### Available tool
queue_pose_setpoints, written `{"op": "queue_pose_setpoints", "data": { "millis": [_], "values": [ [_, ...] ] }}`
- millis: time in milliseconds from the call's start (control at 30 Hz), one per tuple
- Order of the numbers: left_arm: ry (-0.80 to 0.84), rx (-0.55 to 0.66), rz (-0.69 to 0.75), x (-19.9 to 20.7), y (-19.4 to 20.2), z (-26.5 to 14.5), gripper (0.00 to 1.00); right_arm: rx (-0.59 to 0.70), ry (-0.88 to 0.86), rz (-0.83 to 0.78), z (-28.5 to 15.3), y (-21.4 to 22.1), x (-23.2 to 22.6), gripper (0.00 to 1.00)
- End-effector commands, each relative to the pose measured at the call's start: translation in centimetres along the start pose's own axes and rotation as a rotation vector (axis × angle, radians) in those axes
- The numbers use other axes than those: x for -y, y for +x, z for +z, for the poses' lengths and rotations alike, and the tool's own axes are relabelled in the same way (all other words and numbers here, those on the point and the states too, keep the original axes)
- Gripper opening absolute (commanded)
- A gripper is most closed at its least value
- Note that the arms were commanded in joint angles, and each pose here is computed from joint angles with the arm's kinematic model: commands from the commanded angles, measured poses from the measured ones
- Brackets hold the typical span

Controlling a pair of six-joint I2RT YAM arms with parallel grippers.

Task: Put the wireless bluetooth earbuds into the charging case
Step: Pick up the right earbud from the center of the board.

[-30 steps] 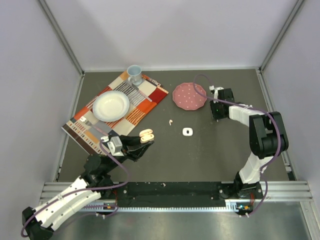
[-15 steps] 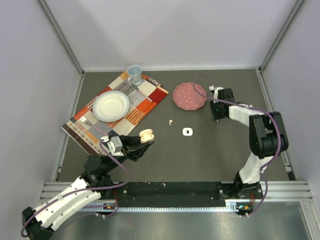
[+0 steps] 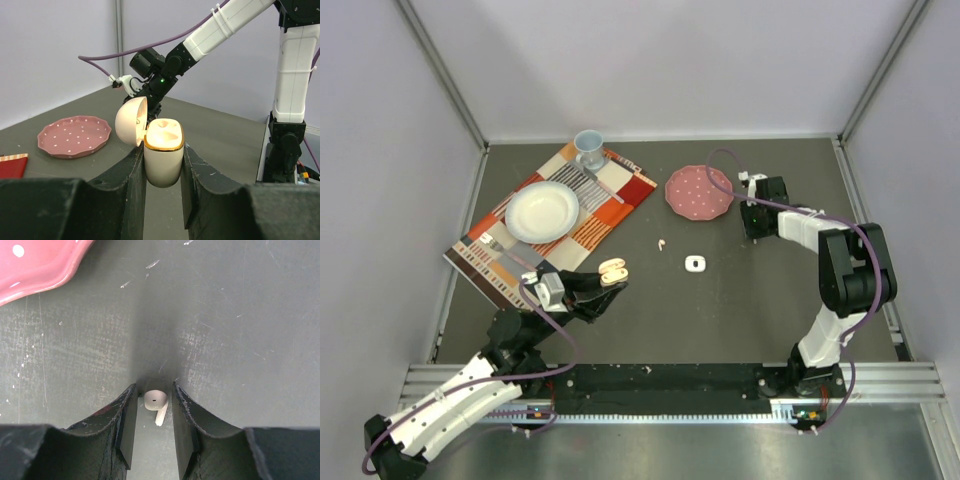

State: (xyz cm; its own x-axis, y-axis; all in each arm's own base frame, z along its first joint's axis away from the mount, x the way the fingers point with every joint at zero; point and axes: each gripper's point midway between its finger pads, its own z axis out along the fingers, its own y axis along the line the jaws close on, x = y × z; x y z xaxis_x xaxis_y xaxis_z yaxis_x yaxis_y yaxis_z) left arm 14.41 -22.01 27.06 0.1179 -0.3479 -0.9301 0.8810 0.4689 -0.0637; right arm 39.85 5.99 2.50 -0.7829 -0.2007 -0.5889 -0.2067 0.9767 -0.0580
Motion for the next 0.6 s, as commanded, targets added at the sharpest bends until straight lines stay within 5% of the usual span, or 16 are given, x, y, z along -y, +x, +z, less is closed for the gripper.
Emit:
{"op": "queue_pose_setpoints", "data": {
  "millis": [0,567],
  "values": [
    [0.025,0.076,0.017,0.61,-3.02,0.52,0.00,-0.054,0.025,-0.006,-0.55,1.56,0.99,0.33],
    [0.027,0.068,0.012,0.59,-2.74,0.73,0.00,-0.025,0.003,0.007,-0.96,1.02,0.91,0.34]
  ]
}}
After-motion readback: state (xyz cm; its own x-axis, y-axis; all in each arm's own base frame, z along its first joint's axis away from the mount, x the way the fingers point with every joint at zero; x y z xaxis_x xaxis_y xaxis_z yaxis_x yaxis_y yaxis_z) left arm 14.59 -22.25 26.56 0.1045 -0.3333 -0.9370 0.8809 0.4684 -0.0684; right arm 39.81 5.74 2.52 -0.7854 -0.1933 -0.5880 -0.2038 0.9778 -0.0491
